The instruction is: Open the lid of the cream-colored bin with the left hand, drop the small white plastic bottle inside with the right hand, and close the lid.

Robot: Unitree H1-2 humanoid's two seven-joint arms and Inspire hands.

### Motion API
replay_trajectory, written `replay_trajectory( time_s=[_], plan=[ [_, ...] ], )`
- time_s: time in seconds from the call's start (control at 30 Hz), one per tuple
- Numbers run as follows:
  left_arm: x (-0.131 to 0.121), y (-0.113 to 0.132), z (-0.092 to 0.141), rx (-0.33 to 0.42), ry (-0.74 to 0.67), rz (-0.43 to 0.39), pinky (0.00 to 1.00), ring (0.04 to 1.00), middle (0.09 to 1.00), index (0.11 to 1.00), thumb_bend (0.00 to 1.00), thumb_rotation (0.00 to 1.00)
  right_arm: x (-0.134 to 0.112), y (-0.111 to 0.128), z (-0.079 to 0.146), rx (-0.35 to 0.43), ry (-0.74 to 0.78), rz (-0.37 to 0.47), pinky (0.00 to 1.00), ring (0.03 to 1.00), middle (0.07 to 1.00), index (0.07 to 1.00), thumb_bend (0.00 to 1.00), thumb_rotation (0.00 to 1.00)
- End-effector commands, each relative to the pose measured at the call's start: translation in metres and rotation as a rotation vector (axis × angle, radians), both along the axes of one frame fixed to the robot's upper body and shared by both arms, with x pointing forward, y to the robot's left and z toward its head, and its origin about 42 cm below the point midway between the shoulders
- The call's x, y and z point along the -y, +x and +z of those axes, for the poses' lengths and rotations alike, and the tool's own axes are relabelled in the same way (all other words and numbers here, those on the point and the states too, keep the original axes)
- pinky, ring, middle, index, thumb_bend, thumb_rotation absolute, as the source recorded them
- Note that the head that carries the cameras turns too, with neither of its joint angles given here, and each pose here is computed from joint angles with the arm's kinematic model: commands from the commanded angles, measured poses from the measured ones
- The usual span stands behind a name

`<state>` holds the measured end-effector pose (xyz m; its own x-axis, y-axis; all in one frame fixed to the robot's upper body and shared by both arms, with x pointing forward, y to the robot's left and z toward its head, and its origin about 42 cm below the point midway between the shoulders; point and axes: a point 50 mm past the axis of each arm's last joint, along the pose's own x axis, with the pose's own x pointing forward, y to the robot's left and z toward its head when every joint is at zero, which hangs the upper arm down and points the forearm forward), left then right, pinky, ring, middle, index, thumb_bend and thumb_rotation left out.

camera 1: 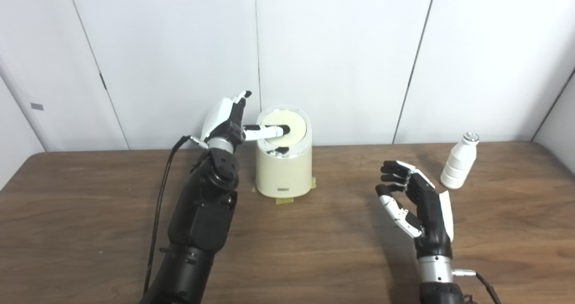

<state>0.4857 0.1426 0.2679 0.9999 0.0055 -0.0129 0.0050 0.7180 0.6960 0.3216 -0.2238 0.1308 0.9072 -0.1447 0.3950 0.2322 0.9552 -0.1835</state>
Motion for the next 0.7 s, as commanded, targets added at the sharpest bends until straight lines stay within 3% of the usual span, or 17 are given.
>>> replay_trajectory(
  time_s=[0.0, 0.13, 0.37, 0.53, 0.67],
  plan=[
    [0.005, 0.007, 0.031, 0.087, 0.011, 0.002, 1.00, 1.000, 1.000, 1.000, 1.00, 0.45, -0.001, -0.010, -0.020, -0.051, -0.035, -0.008, 0.54, 0.643, 0.675, 0.674, 0.25, 0.42],
    [0.007, 0.009, 0.030, 0.086, 0.050, 0.007, 1.00, 1.000, 1.000, 1.000, 1.00, 0.45, -0.002, -0.011, -0.019, -0.054, -0.029, -0.006, 0.55, 0.644, 0.676, 0.676, 0.25, 0.41],
    [0.008, 0.009, 0.025, 0.071, 0.154, 0.023, 1.00, 1.000, 1.000, 1.000, 0.96, 0.28, -0.002, -0.012, -0.018, -0.054, -0.032, -0.008, 0.55, 0.640, 0.673, 0.674, 0.25, 0.41],
    [0.004, 0.012, 0.021, 0.049, 0.192, 0.031, 1.00, 1.000, 1.000, 1.000, 0.93, 0.20, -0.002, -0.011, -0.018, -0.046, -0.028, -0.006, 0.54, 0.641, 0.674, 0.674, 0.25, 0.36],
    [0.002, 0.013, 0.017, 0.050, 0.321, 0.037, 1.00, 1.000, 1.000, 1.000, 0.95, 0.18, -0.002, -0.012, -0.017, -0.045, -0.039, -0.010, 0.54, 0.638, 0.671, 0.672, 0.25, 0.38]
  ],
)
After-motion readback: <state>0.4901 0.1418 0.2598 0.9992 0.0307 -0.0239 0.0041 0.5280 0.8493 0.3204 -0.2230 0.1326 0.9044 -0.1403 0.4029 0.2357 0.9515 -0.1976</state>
